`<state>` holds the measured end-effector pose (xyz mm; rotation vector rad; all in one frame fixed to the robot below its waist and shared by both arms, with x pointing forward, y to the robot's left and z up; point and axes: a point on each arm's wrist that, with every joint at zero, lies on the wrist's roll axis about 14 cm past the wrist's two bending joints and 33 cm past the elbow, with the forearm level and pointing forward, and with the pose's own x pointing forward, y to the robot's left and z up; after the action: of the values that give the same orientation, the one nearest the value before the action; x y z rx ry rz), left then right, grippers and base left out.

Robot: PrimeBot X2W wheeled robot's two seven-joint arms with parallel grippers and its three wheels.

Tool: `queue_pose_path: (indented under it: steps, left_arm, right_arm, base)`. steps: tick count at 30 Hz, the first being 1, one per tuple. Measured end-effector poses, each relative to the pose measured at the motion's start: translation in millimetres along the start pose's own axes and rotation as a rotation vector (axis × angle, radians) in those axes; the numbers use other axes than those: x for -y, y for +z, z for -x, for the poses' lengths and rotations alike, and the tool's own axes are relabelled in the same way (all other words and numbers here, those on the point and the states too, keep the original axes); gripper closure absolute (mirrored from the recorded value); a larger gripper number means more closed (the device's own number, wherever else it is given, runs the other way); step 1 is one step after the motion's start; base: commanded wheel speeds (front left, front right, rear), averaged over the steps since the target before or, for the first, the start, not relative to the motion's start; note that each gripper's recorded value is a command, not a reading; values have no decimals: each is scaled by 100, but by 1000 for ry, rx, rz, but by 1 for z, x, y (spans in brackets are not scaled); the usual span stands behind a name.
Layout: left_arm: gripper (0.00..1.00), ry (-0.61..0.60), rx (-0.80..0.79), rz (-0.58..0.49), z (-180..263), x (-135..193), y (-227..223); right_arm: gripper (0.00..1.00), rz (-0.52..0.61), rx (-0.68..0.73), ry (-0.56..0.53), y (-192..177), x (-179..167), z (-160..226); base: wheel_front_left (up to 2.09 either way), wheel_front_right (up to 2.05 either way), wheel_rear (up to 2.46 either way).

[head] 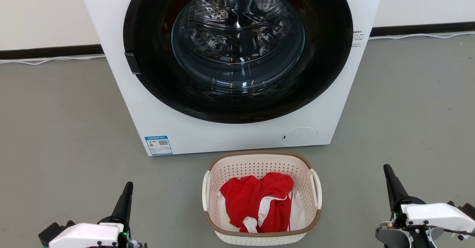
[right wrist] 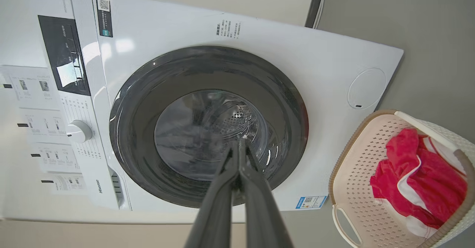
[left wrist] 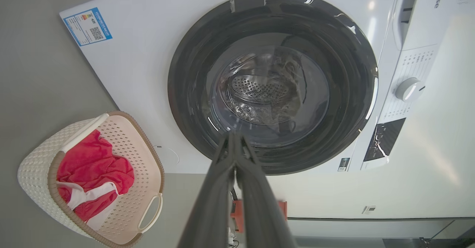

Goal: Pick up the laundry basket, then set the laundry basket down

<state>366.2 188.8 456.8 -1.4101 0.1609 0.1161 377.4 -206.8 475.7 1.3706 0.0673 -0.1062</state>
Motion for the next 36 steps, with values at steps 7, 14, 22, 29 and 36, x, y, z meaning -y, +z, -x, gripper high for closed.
queue_pose_path:
  steps: [7, 14, 22, 29, 36]
  left_arm:
    - [100, -34, -3, 66, -2, 8, 1]
    - [100, -69, -3, 135, -3, 16, 2]
    - [100, -74, 2, 162, -3, 17, 4]
    - [100, -80, 2, 162, -3, 18, 4]
    - [100, -80, 2, 162, -3, 18, 4]
  right_arm:
    - [100, -86, 0, 14, 1, -3, -1]
    - [100, -167, -3, 34, 1, -8, -1]
    - [100, -203, -5, 43, 2, -11, -2]
    - [100, -203, -5, 43, 2, -11, -2]
    - [100, -203, -5, 43, 2, -11, -2]
  base:
    - [0, 0, 0]
    - [0, 0, 0]
    - [0, 0, 0]
    - [0, 0, 0]
    - [0, 0, 0]
